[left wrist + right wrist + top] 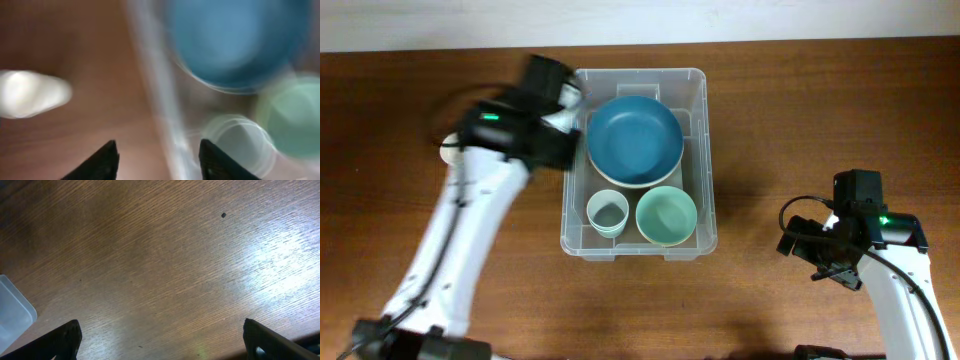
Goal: Pack container
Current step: 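Move the left gripper to the white cup and grasp it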
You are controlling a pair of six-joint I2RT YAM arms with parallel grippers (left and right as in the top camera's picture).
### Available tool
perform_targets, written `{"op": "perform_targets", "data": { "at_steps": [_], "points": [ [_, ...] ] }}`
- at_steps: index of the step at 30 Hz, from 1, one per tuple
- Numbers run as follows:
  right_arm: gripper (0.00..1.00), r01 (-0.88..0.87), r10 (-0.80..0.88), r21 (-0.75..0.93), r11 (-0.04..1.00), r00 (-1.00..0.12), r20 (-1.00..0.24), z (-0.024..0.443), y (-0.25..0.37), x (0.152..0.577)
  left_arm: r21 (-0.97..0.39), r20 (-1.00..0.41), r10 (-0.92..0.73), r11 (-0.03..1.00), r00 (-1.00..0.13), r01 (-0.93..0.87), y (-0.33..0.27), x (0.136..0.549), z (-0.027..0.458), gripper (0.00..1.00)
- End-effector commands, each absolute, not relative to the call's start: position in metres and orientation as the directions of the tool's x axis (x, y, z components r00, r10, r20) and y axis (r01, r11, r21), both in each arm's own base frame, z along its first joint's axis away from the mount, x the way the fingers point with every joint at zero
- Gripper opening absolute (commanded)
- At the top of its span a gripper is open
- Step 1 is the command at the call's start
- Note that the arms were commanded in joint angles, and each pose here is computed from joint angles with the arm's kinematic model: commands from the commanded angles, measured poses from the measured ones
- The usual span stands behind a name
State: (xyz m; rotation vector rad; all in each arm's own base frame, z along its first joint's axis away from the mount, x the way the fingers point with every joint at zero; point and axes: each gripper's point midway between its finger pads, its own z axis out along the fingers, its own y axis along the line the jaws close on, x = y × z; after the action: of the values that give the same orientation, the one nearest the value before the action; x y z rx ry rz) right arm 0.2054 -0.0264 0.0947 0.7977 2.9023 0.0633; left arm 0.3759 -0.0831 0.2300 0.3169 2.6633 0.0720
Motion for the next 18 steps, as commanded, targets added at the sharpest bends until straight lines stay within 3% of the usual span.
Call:
{"op": "perform_targets", "data": {
  "at_steps": [1, 3, 6, 18],
  "points": [
    [0.99, 0.505, 0.509, 0.062, 0.861, -0.853, -0.117, 0.094, -0.028, 0.204, 0.138, -0.548, 0.041, 0.99, -0.835, -0.042, 0.003, 0.404, 0.258, 0.63],
    [0.99, 0.505, 0.509, 0.062, 0.861, -0.853, -0.117, 0.094, -0.028, 0.204, 0.13, -0.573, -0.045, 0.981, -0.818, -0.145, 0.044, 0.417, 0.254, 0.71],
    [0.99, 0.505, 0.509, 0.063, 0.861, -0.853, -0.117, 0.094, -0.028, 0.204, 0.071, -0.566, -0.132, 0.976, -0.814, -0.207, 0.08, 0.44, 0.228, 0.74],
    [0.99, 0.505, 0.509, 0.064, 0.861, -0.852, -0.12, 0.094, -0.028, 0.205, 0.03, -0.31, -0.164, 0.983, -0.936, -0.183, 0.087, 0.471, 0.072, 0.76]
  ]
}}
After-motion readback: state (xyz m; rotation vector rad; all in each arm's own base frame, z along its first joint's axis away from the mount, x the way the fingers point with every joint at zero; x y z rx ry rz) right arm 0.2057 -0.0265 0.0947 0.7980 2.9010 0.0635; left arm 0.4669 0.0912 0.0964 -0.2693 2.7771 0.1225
